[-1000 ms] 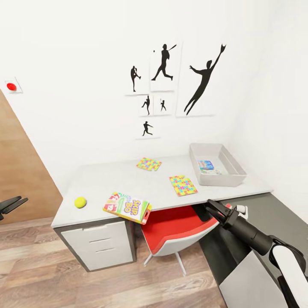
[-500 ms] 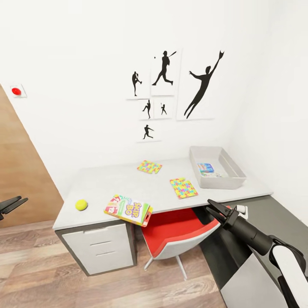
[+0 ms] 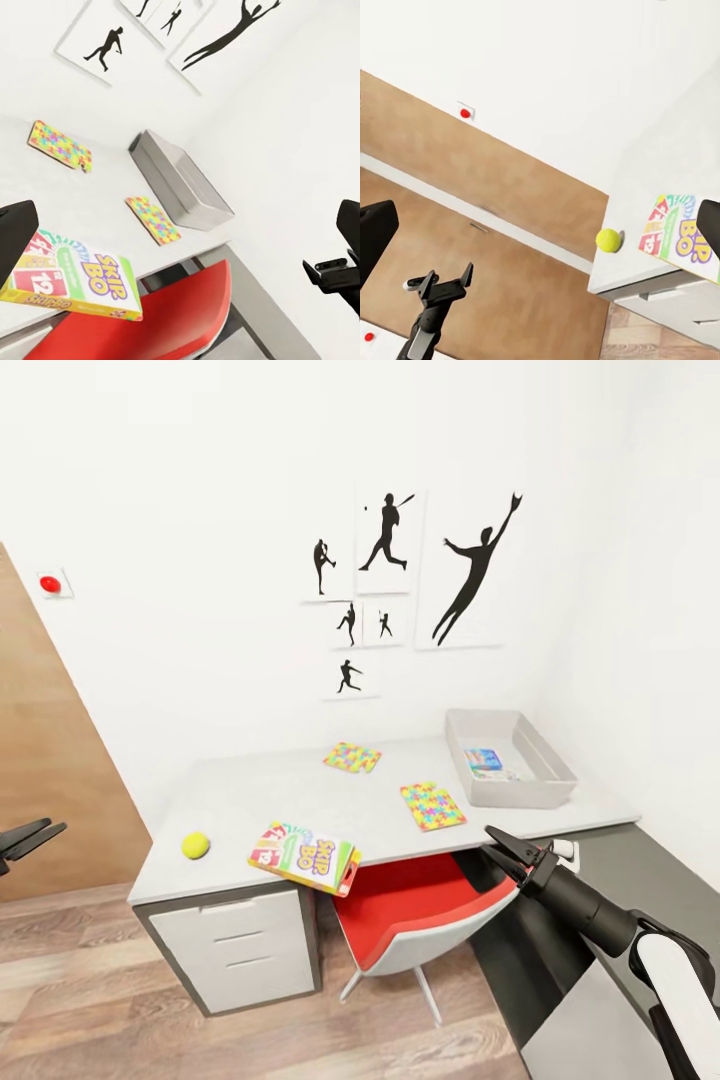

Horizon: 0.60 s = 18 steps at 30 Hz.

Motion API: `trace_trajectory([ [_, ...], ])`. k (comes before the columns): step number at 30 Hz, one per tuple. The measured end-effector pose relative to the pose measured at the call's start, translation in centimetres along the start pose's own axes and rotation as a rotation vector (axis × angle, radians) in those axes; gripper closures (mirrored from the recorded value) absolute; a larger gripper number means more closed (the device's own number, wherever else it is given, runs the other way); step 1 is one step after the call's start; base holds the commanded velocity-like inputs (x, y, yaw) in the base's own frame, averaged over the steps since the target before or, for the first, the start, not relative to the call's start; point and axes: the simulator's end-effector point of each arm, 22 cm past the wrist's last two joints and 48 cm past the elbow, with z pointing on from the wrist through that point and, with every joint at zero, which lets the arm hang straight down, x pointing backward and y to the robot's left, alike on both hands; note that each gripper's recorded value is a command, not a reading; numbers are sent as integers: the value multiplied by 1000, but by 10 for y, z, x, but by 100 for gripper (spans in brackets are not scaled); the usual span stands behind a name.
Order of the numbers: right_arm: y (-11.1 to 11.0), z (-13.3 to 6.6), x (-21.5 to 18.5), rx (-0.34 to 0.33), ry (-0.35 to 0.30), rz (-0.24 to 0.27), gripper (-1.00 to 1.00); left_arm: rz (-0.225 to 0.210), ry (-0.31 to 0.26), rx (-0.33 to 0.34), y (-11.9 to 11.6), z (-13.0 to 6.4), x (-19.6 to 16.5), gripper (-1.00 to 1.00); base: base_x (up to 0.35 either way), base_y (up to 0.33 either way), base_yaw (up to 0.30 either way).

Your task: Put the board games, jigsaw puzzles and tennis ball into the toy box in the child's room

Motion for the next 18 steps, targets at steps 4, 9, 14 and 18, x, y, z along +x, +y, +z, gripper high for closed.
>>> trace_trajectory([
  [4,2,0,-1,-3,-1,-3,-100,-8,21,-1,-1,3,4,-100,0,0,0],
  [9,3,0,-1,-3,-1,-4,-100,-22,51,0,-1,8,12,-100,0,0,0],
  [14,3,0,-1,-3,-2,-5,-100,-29,61,2,-1,10,15,-100,0,0,0],
  [18,3,0,-1,-3,-2,-5,-100,-37,63,3,-1,11,16,-100,0,0,0],
])
